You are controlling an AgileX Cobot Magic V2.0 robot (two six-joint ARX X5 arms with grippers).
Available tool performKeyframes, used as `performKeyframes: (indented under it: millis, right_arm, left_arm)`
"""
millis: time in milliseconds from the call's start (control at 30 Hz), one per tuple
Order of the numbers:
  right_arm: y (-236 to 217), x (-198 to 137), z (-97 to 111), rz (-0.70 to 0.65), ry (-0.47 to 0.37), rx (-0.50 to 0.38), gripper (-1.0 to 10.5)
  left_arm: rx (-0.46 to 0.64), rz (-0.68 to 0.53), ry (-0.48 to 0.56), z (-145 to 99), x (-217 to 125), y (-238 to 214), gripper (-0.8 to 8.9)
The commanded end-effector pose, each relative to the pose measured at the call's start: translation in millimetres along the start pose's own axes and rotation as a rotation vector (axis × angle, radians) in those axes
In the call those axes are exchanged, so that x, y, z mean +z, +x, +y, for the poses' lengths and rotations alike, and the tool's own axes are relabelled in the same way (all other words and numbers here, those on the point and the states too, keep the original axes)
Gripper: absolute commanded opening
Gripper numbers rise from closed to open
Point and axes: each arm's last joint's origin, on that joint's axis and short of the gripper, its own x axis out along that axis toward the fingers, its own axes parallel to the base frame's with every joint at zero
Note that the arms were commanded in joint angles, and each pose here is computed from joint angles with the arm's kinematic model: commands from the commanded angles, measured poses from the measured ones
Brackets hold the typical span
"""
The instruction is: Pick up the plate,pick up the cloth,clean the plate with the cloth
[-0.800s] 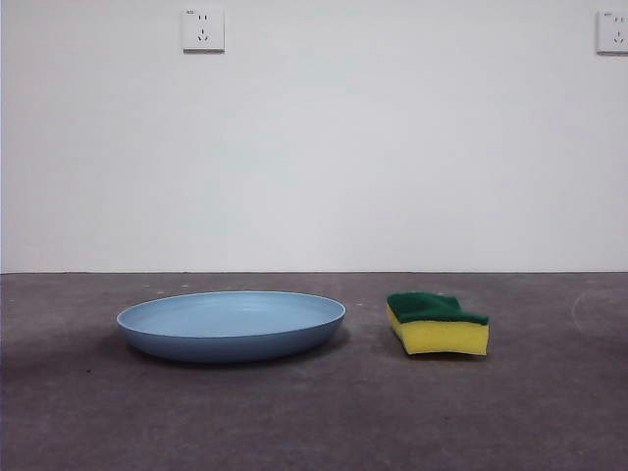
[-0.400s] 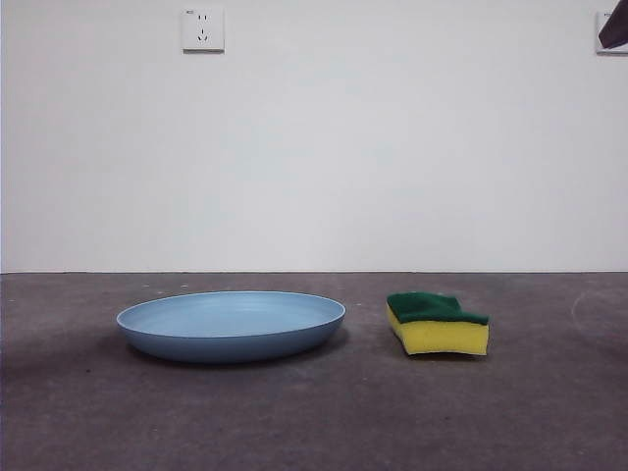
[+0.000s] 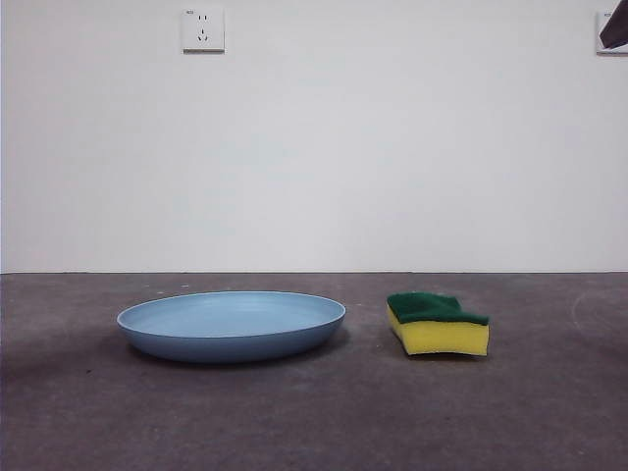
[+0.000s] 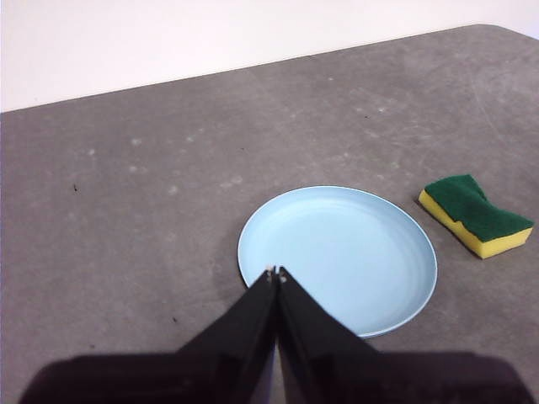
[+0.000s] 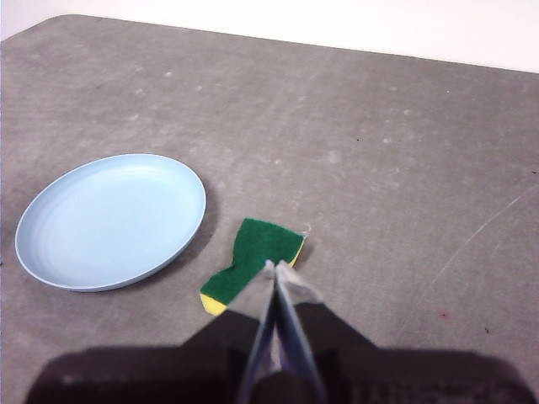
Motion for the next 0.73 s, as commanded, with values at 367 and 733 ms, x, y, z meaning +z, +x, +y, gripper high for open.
performKeyframes:
  millis: [367, 733]
  right_arm:
    - [0, -1, 0, -0.002, 0.010, -0.001, 0.0]
    - [0, -1, 0, -0.002, 0.009, -0.001, 0.0]
  left_arm:
    - [0.236, -0.253, 0.021, 25, -25, 0, -0.03]
    - [0.278, -0.297, -0.092, 33, -102, 24, -0.03]
